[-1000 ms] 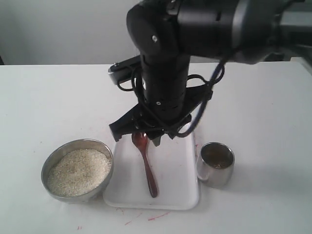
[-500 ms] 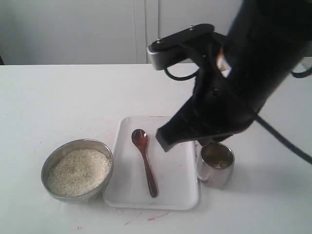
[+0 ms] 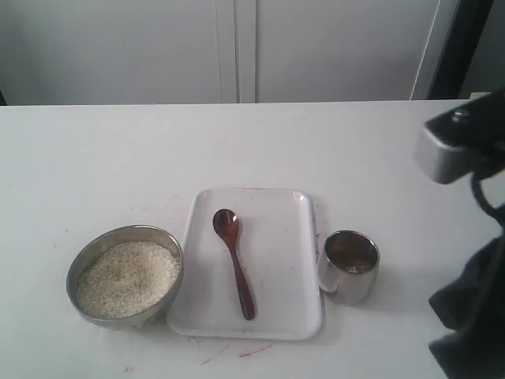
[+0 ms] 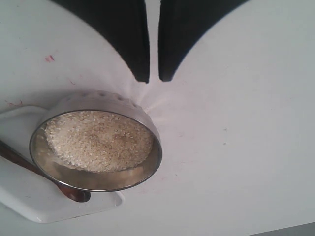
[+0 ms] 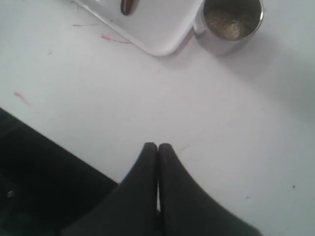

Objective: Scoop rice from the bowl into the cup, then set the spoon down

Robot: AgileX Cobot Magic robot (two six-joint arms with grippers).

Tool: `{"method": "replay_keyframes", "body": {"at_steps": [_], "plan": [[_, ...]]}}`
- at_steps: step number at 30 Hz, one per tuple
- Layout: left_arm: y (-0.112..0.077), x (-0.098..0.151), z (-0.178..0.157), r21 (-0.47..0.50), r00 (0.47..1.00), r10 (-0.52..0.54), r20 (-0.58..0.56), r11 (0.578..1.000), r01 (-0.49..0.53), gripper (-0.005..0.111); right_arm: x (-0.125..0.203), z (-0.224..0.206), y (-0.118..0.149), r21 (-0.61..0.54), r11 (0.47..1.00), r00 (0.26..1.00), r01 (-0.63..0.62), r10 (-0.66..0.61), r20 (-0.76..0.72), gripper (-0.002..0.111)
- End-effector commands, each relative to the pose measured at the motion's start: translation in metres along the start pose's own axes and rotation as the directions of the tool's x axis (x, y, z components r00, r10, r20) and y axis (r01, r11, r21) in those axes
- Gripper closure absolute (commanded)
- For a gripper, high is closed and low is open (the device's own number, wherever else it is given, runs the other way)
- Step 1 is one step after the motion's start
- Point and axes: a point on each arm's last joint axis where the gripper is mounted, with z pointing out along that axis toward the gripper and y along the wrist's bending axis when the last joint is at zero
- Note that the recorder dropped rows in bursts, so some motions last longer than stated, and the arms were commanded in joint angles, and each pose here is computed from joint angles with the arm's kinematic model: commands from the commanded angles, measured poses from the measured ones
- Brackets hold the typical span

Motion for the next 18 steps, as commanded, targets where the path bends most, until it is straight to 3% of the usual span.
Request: {"method": "replay_keyframes", "body": {"at_steps": [1,18], "plan": [[-0.001,-0.002,-0.001,0.01,1.0,-0.011,0.004,1.0,0.011,0.092,0.02,-0.014,0.0,-0.075,0.997,0.998,-0.016,0.02,0.054,0.108],[-0.001,-0.002,-0.001,0.01,1.0,-0.011,0.004,1.0,0.011,0.092,0.03,-0.031,-0.005,-0.1,0.995,0.982,-0.01,0.028,0.186,0.108]]}}
